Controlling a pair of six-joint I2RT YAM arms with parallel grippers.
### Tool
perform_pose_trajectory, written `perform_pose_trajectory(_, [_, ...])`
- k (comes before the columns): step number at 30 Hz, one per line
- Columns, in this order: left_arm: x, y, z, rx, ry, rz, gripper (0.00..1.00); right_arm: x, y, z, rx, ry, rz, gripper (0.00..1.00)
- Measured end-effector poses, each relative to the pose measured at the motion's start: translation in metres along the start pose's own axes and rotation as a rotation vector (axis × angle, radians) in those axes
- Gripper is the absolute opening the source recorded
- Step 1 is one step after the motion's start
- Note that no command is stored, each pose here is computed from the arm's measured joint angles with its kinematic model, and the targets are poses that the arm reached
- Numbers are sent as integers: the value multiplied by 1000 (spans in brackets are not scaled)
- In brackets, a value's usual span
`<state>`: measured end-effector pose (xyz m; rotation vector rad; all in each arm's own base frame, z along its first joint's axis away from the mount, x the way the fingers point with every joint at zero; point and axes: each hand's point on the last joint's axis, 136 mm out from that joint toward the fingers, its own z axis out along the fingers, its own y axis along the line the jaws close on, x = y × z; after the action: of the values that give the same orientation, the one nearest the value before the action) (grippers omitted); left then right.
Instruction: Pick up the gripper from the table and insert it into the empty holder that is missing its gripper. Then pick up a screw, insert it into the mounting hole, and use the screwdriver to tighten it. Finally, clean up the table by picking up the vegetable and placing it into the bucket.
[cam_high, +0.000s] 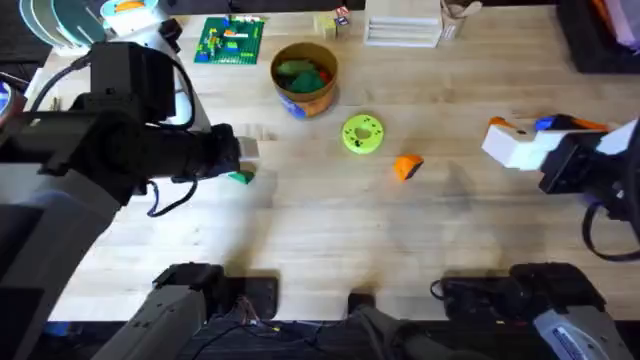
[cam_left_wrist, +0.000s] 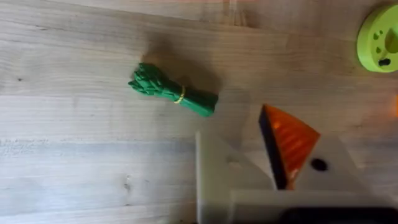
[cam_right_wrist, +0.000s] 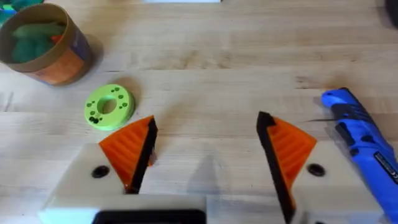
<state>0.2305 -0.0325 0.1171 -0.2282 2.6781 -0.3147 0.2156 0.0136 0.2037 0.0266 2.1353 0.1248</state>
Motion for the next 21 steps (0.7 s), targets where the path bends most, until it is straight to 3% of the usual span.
perform_pose_trajectory(1, [0,-1,1,4,3,0,166,0,0,0,0,1,0,991])
perform_pose_trajectory(2, [-1,-1,1,6,1,5,208,2,0,0,1,7,1,991])
perform_pose_trajectory(6, [-11,-7,1,31,-41,13,838,17,-1,-1,5,69,6,991])
perform_pose_trajectory(7, [-16,-11,0,50,-62,21,953,21,-1,-1,6,87,7,991])
perform_pose_trajectory(12, [-44,-56,-17,187,-206,154,995,52,-3,-5,15,211,20,991])
perform_pose_trajectory(16, [-59,-109,-56,329,-358,315,995,83,-5,-14,24,343,31,991])
perform_pose_trajectory(19, [-60,-142,-89,433,-464,408,995,99,-5,-21,29,414,36,991])
perform_pose_trajectory(21, [-55,-152,-103,475,-498,446,995,99,-5,-21,29,412,36,991])
